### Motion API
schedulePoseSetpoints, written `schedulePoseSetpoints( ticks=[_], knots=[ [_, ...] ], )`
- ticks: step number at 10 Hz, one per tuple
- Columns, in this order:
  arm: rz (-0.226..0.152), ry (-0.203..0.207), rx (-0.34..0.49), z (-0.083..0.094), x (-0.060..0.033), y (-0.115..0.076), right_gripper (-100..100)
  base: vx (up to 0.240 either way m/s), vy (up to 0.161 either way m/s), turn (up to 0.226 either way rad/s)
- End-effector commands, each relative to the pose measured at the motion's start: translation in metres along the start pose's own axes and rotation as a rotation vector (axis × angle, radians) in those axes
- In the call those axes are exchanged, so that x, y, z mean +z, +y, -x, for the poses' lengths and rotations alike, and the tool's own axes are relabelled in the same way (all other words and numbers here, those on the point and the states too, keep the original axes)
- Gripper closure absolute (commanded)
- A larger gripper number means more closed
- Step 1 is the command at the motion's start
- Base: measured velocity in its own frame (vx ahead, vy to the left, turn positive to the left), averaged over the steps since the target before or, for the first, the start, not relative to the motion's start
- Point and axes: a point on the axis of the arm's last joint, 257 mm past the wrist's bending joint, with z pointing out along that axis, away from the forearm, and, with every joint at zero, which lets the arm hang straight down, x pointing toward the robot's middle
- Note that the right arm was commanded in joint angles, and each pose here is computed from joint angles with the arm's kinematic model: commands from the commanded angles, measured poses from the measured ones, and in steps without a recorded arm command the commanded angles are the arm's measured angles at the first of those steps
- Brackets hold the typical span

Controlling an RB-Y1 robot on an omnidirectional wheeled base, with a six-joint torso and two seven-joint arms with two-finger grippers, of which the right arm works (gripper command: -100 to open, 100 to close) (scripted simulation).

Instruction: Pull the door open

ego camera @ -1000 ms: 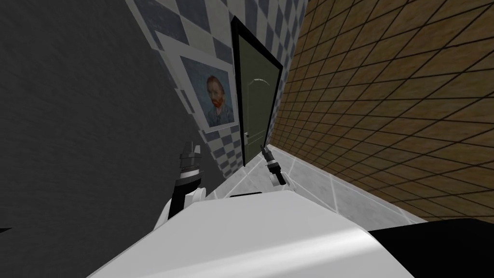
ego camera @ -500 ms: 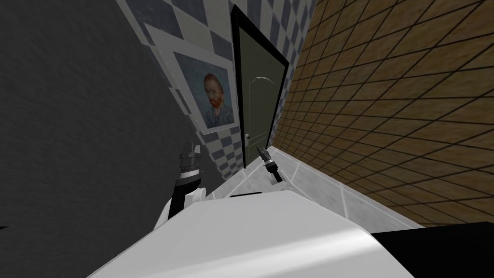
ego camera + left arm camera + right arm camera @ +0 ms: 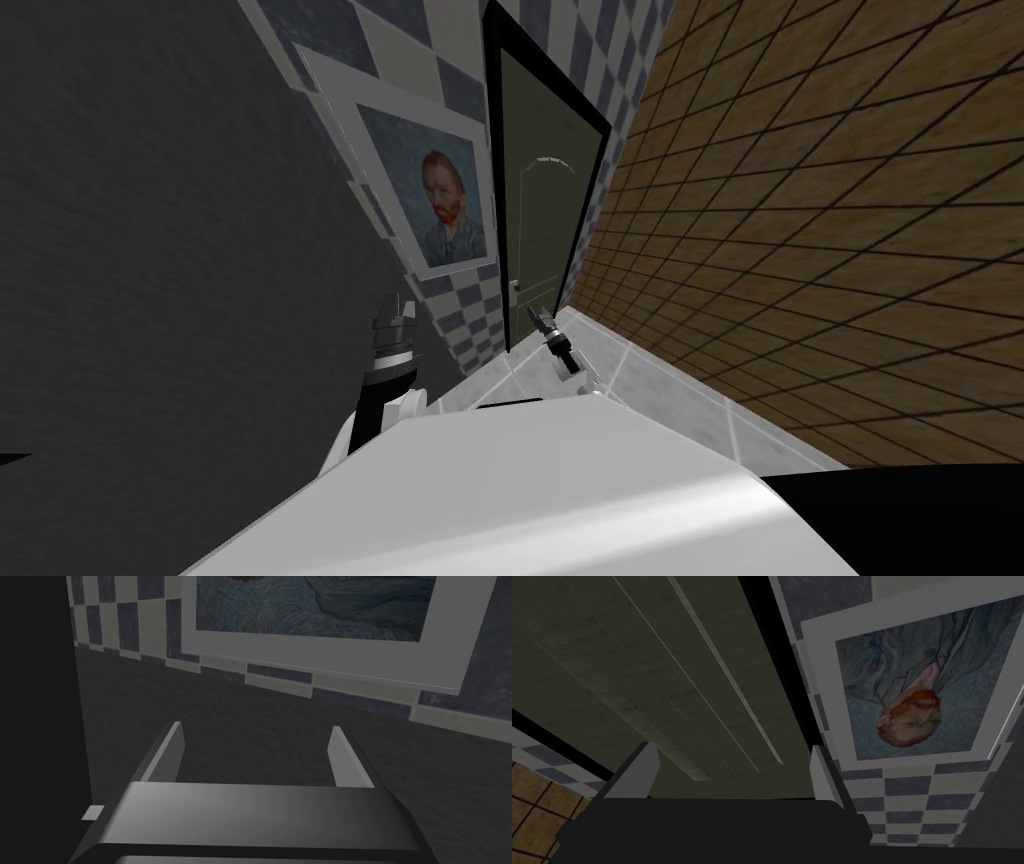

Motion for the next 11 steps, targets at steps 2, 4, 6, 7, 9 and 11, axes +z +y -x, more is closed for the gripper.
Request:
schedulePoseSetpoints(
  ticks=[2,4,6,7,9,11],
  knots=[
    [0.001,0.048,-0.071,-0.018,0.0046,-0.004,-100,0.113,-0.085,0.094],
    [0.005,0.088,-0.131,-0.033,0.0083,-0.007,-100,0.11,-0.112,0.113],
    [0.01,0.126,-0.189,-0.047,0.0114,-0.01,-100,0.104,-0.101,0.117],
    [0.014,0.149,-0.224,-0.056,0.013,-0.011,-100,0.108,-0.095,0.092],
    [0.023,0.19,-0.288,-0.071,0.0155,-0.014,-100,0.139,-0.124,0.117],
    [0.031,0.222,-0.34,-0.083,0.0173,-0.017,-100,0.116,-0.117,0.111]
  ],
)
